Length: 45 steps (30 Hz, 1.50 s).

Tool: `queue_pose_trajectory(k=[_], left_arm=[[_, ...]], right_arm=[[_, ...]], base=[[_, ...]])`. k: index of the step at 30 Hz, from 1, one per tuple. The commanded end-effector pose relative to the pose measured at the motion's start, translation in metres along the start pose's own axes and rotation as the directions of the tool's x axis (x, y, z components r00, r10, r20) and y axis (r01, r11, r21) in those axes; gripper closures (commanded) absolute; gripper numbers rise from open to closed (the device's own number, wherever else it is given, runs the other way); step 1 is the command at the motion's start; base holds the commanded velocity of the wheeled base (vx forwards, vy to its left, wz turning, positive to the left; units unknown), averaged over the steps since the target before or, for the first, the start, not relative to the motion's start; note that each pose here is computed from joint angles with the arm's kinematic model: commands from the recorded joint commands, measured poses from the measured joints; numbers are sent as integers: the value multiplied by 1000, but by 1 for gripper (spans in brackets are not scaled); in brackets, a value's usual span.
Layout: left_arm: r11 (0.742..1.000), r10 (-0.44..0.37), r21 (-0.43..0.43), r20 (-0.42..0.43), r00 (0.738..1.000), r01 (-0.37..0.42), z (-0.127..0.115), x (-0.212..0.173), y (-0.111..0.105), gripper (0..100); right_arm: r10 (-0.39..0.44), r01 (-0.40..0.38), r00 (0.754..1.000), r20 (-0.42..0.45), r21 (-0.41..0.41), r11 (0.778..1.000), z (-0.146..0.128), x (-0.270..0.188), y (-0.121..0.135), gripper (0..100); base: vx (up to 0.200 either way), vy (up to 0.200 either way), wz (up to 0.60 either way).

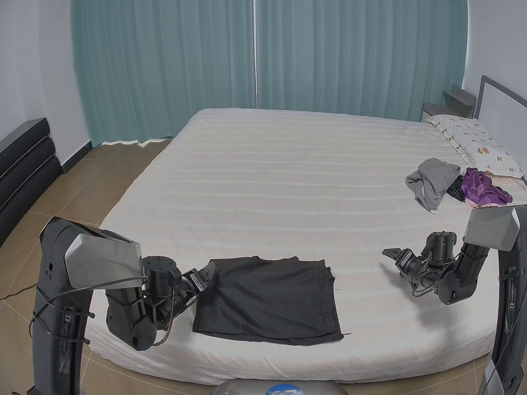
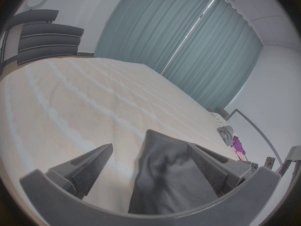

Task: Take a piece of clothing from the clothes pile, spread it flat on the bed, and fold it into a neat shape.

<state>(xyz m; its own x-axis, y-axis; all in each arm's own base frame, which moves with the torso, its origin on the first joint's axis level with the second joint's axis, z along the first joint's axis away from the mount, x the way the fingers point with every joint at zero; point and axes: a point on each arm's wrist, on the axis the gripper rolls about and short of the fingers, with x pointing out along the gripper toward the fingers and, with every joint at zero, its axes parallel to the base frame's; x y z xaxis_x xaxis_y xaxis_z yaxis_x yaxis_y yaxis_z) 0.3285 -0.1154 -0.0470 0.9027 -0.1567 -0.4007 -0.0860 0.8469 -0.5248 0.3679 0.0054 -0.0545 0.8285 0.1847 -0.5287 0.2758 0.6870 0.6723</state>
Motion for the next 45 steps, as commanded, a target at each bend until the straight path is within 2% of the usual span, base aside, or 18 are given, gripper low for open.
queue_pose_trajectory(k=[1, 6, 9, 12, 15, 20, 21, 22, 24, 28, 30, 35, 37, 40, 41, 42, 43, 45], left_arm=[[1000, 0, -13, 34, 999, 1, 10, -7, 3, 0], [1000, -12, -12, 67, 998, 13, 21, -25, -2, 0], [998, -9, -55, 236, 972, 23, 61, -40, -10, 0], [996, -20, -71, 316, 949, 45, 90, -65, -13, 0], [996, -40, -58, 354, 935, 65, 102, -79, -19, 0], [996, -79, 57, 418, 905, 61, 115, -128, -33, 0], [991, -126, 93, 455, 882, 93, 117, -157, -47, 0], [991, -126, 93, 455, 882, 93, 117, -157, -47, 0], [979, -201, 137, 523, 828, 152, 123, -206, -60, 0], [978, -164, 199, 568, 807, 59, 121, -234, -51, 0], [980, -140, 195, 588, 797, 28, 118, -248, -45, 0], [969, -110, 241, 620, 777, -55, 114, -271, -32, 0], [970, -73, 218, 691, 719, -111, 119, -289, -31, 0], [969, -73, 208, 753, 654, -130, 123, -313, -28, 0], [967, -73, 214, 756, 650, -140, 123, -316, -27, 0], [956, -69, 235, 766, 639, -178, 123, -328, -23, 0], [956, -69, 235, 766, 639, -178, 123, -328, -23, 0], [925, -61, 282, 771, 633, -255, 115, -352, -10, 0]], right_arm=[[-4, 4, 1000, 6, 9, 1000, 3, -11, 1, 0], [-14, 14, 1000, 27, 15, 1000, 6, -25, 6, 0], [-31, 32, 992, 124, -7, 999, 7, -45, 14, 0], [23, -8, 975, 220, -67, 998, 18, -77, 32, 0], [52, -26, 969, 243, -110, 994, 20, -96, 41, 0], [136, -63, 941, 309, -236, 970, 14, -152, 69, 0], [198, -102, 919, 340, -280, 955, 8, -180, 84, 0], [198, -102, 919, 340, -280, 955, 8, -180, 84, 0], [312, -149, 874, 372, -406, 902, -5, -230, 105, 0], [320, -132, 887, 334, -481, 867, -30, -263, 99, 0], [306, -116, 893, 329, -488, 865, -39, -272, 94, 0], [263, -25, 881, 392, -518, 855, -40, -280, 88, 0], [268, 23, 857, 440, -552, 833, -42, -294, 87, 0], [304, 32, 819, 487, -569, 822, -45, -320, 85, 0], [308, 36, 817, 488, -577, 816, -46, -324, 84, 0], [302, 74, 821, 485, -614, 785, -50, -337, 75, 0], [302, 74, 821, 485, -614, 785, -50, -337, 75, 0], [282, 133, 830, 481, -662, 738, -60, -362, 49, 0]], base=[[0, 0, 0], [0, 0, 0], [0, 0, 0], [0, 0, 0], [0, 0, 0], [0, 0, 0], [0, 0, 0], [0, 0, 0], [0, 0, 0], [0, 0, 0], [0, 0, 0], [0, 0, 0], [0, 0, 0], [0, 0, 0], [0, 0, 0], [0, 0, 0], [0, 0, 0], [0, 0, 0]])
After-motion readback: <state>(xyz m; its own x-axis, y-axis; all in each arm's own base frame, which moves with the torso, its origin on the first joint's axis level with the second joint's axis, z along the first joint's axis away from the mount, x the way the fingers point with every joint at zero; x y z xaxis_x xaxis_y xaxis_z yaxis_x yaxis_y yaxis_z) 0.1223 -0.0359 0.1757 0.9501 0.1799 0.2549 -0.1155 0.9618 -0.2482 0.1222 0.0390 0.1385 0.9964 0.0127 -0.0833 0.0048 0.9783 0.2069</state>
